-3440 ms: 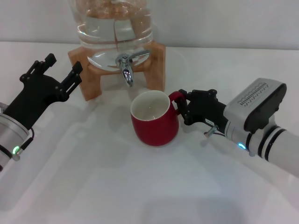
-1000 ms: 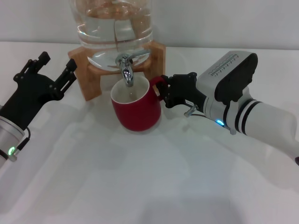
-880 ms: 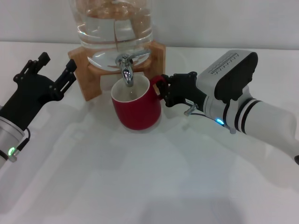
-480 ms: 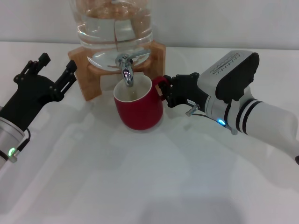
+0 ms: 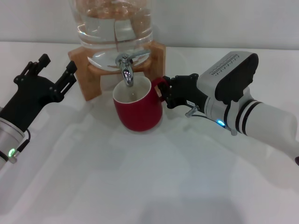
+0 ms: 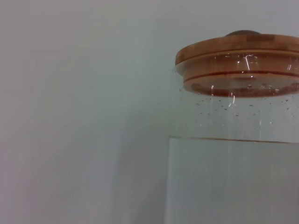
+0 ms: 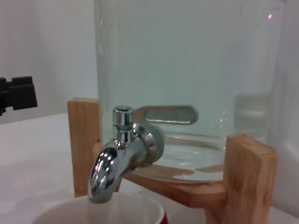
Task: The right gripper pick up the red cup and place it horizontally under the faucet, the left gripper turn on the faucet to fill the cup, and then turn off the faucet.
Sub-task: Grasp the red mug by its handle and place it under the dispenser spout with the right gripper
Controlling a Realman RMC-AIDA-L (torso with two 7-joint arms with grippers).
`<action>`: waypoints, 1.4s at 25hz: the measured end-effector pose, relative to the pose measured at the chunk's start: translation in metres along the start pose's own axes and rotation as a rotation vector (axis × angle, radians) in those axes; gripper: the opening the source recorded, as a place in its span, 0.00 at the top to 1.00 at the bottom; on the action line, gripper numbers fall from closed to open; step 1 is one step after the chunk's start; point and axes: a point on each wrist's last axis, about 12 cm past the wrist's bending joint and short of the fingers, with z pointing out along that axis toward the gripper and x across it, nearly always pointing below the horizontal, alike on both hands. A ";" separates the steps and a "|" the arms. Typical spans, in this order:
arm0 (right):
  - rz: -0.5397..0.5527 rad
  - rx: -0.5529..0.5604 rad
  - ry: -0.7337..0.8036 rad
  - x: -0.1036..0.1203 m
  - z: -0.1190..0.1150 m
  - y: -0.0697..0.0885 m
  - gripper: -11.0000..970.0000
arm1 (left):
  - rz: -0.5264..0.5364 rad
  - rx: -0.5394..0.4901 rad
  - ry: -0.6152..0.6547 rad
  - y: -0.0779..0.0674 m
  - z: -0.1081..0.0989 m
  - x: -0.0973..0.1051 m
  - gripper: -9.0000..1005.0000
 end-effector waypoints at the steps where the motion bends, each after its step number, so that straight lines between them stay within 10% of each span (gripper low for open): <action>1: -0.001 -0.001 0.000 0.000 0.000 0.000 0.84 | 0.000 0.000 0.000 0.000 0.000 0.000 0.25; 35: -0.009 -0.012 0.034 -0.004 0.006 0.003 0.71 | -0.001 -0.003 0.005 0.000 0.000 0.001 0.25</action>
